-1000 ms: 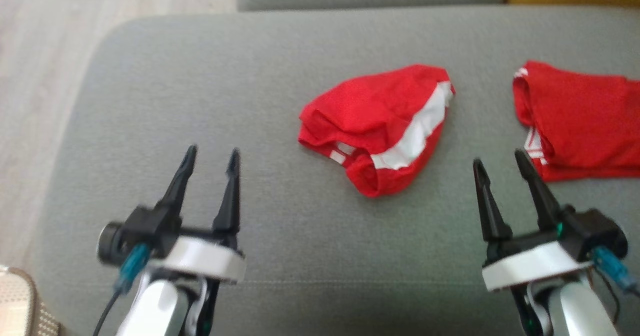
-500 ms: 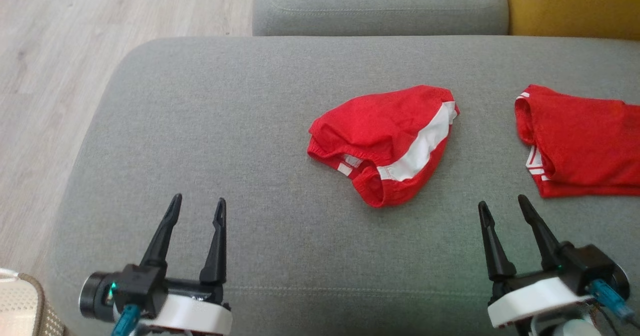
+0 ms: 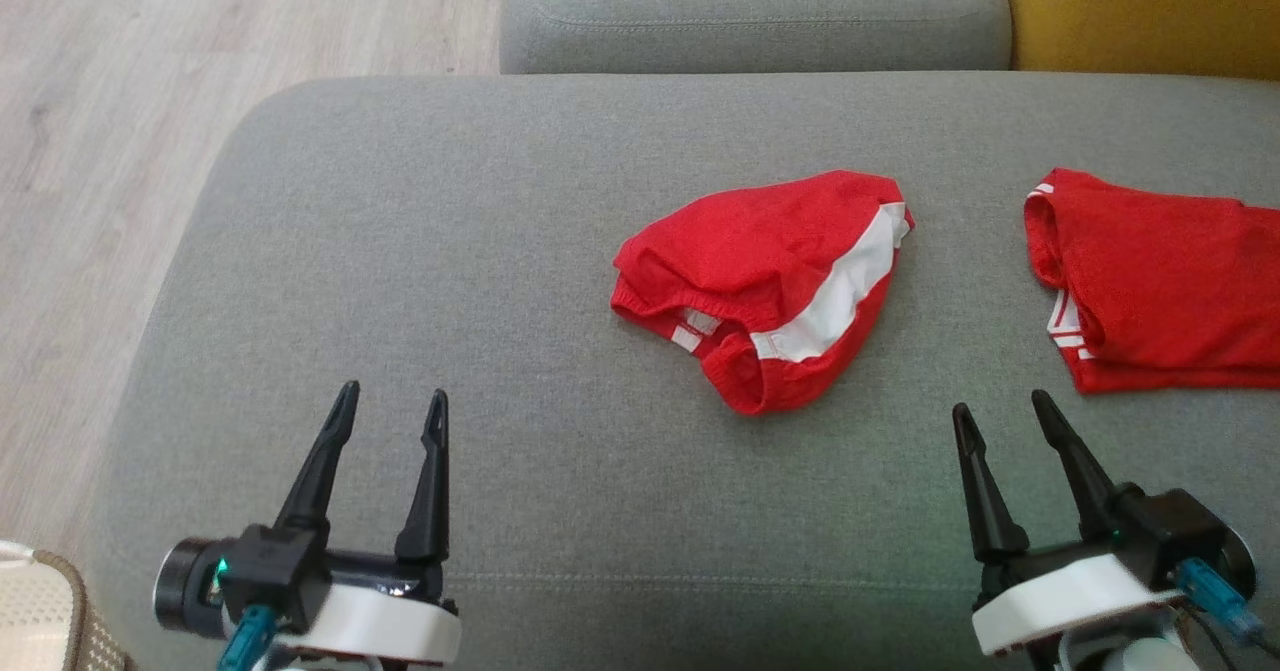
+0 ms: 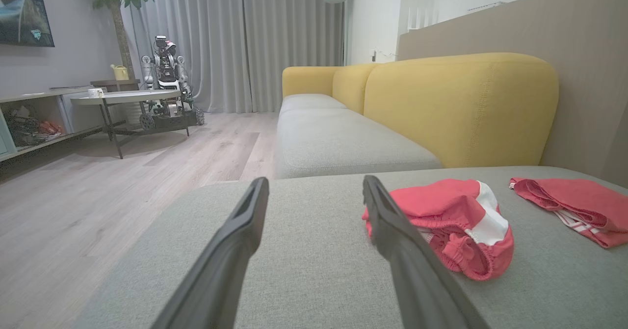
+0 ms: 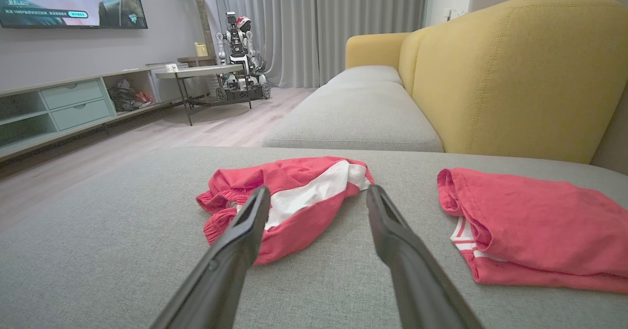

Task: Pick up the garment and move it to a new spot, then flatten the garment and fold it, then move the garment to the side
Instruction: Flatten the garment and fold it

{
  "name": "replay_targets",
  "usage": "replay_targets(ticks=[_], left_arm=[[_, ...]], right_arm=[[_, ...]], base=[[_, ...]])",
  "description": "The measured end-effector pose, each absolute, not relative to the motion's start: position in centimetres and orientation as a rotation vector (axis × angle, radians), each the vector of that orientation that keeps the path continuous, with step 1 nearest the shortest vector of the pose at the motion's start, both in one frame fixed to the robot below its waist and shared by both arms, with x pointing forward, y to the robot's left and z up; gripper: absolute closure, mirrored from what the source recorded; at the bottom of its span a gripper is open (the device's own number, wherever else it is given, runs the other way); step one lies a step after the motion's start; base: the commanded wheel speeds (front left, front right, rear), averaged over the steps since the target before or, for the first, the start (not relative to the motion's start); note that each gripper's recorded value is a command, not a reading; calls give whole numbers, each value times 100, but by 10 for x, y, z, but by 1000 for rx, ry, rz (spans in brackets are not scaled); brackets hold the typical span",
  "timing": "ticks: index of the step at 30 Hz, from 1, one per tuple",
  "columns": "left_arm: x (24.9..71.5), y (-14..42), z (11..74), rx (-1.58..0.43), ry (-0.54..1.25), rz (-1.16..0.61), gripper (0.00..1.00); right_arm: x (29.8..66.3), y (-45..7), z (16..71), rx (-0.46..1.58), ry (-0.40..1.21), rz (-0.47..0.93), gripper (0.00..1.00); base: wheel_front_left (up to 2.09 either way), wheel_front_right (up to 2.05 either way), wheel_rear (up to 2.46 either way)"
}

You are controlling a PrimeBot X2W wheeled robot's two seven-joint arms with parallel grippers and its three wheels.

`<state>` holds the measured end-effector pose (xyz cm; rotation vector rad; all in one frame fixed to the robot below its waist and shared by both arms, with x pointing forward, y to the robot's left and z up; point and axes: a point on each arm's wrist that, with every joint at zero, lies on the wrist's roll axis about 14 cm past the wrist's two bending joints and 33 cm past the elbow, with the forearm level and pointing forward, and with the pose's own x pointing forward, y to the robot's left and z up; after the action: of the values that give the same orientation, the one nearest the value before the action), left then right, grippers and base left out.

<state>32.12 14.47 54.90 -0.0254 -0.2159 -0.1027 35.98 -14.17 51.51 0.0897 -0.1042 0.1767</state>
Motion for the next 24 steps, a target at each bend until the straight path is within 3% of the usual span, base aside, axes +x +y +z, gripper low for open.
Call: replay_targets(ticks=[14,24], left_arm=[[322,145,546,-20,-208,-105,0],[338,92,487,-152,-1,-312,0]], right_arm=[[361,-141,513,91,-98,178,0],[370,-141,516,90,-108,178,0]], base=[[0,0,0],[0,0,0]])
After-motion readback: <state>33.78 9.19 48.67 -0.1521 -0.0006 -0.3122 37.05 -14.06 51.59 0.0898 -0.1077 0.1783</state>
